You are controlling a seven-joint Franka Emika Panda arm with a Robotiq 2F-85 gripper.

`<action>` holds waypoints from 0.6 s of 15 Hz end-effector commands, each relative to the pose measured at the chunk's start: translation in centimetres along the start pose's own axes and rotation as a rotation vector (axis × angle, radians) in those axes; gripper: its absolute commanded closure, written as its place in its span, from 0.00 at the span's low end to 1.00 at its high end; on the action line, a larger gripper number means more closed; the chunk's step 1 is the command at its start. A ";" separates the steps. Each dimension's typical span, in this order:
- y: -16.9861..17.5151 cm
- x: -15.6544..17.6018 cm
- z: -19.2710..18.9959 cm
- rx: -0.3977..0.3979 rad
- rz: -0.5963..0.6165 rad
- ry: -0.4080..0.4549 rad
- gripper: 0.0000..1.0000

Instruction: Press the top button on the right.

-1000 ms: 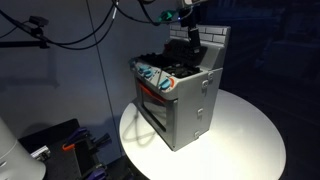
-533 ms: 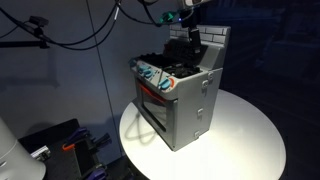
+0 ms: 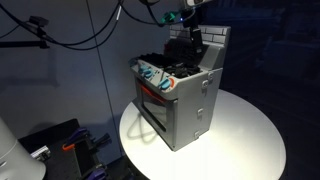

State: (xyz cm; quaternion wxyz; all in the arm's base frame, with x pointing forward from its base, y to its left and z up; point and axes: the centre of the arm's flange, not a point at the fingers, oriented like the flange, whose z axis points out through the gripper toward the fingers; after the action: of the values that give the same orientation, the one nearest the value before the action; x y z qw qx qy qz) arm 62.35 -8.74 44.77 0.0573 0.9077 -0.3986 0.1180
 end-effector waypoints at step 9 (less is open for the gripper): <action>-0.9 1.5 -0.1 -0.004 -0.001 -0.008 0.00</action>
State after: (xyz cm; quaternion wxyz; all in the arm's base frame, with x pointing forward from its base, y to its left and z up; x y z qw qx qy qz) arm 62.67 -8.76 44.68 0.0585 0.9077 -0.3986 0.1174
